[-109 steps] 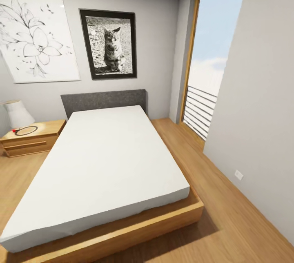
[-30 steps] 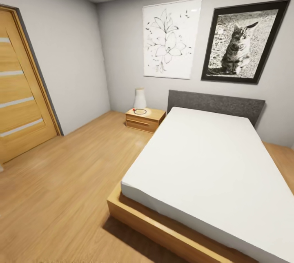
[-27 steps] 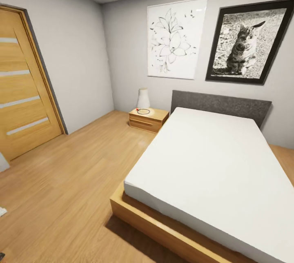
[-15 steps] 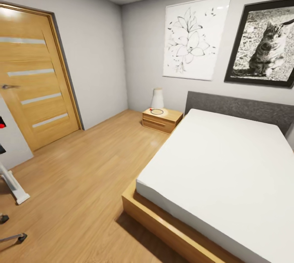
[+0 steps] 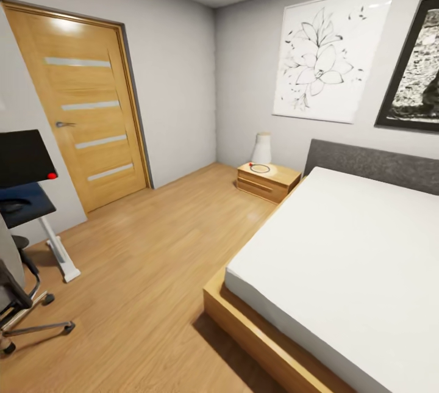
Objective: In the bedroom, organize the workspace by keeping the computer under the desk, ensuring the monitor is on the desk, placing the keyboard on the desk next to the monitor, placing the mouse on the desk next to the keyboard, moving the folder from the swivel chair onto the desk next to the mouse, stacking the notebook on top of the folder with the pen on top of the notebook, and positioning the swivel chair next to the desk.
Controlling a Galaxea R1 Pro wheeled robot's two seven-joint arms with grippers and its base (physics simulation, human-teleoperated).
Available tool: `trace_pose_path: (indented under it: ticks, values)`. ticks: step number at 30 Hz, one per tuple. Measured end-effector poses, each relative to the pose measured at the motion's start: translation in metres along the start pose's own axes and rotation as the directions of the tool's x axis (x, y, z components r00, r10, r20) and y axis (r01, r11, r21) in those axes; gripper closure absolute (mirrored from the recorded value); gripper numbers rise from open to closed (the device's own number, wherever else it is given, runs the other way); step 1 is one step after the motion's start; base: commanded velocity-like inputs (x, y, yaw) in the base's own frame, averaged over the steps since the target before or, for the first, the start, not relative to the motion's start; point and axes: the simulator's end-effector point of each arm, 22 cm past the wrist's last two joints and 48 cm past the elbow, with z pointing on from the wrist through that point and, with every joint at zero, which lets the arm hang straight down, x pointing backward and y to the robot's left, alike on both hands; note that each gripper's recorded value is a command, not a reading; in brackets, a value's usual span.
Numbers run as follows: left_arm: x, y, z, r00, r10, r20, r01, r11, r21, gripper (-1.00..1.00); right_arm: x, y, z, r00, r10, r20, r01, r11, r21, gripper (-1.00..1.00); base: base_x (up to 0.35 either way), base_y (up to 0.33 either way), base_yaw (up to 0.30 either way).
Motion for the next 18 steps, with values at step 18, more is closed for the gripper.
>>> trace_pose_path:
  ticks: [18]
  values:
    - [-0.0003,0.0000,0.0000,1.000,0.000,0.001,0.000,1.000,0.000,-1.00,-0.0002,-0.0001,-0.0001,1.000,0.000,0.001,0.000,1.000,0.000,-1.00,0.000,0.000,0.295]
